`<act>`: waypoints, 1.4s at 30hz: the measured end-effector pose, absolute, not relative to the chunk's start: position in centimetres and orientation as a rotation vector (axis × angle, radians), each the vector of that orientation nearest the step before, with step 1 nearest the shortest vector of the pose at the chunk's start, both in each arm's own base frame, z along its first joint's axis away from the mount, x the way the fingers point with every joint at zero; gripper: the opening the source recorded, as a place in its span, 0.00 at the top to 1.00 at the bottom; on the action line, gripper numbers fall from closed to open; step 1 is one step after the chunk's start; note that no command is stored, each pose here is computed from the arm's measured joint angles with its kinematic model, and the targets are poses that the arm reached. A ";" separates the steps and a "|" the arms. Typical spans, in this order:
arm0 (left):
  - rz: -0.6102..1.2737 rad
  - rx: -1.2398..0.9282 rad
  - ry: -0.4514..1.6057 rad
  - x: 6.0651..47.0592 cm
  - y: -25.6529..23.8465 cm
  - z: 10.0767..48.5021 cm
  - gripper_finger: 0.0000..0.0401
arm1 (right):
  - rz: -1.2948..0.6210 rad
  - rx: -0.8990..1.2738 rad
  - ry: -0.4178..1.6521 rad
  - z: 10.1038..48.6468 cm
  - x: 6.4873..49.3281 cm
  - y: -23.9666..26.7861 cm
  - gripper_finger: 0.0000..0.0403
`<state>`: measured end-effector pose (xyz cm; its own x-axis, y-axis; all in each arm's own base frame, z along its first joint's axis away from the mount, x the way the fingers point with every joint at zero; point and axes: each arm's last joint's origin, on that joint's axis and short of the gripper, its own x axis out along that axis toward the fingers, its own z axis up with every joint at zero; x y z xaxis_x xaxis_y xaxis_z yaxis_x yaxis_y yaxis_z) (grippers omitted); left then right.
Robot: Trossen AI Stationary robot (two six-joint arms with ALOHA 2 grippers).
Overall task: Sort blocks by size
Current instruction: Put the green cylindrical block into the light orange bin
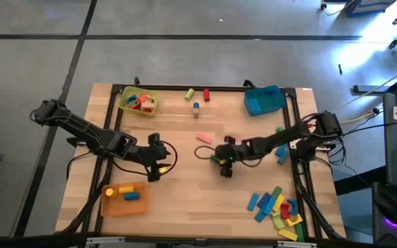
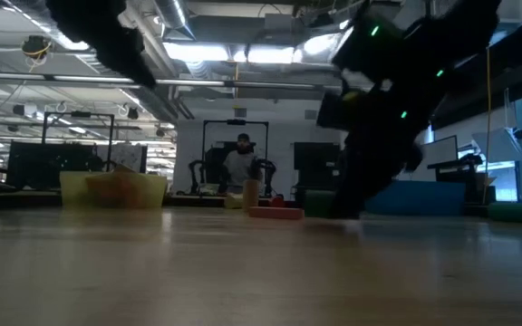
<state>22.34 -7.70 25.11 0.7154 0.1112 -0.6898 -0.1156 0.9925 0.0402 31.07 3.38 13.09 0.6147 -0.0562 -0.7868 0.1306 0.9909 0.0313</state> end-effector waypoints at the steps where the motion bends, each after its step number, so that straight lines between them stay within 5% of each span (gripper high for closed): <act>1: 0.117 -0.001 0.746 22.5 -7.8 25.2 0.50 | -0.102 0.097 0.895 13.3 31.0 3.9 0.65; 13: 0.013 0.225 0.661 26.6 -9.2 22.9 0.31 | -0.054 0.137 0.621 15.4 31.5 9.3 0.65; 26: -0.154 0.684 0.517 30.3 -11.9 19.3 0.30 | 0.115 0.223 0.389 17.5 32.5 10.7 0.65; 42: -0.168 0.731 0.425 31.1 -12.5 19.2 0.30 | 0.170 0.289 0.391 16.0 34.1 11.3 0.65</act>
<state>31.13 -12.47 19.18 0.9020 -0.0021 -0.4317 0.2939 0.7354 0.6105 34.14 11.31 16.02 0.9110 0.2179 -0.3500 -0.1074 0.9450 0.3089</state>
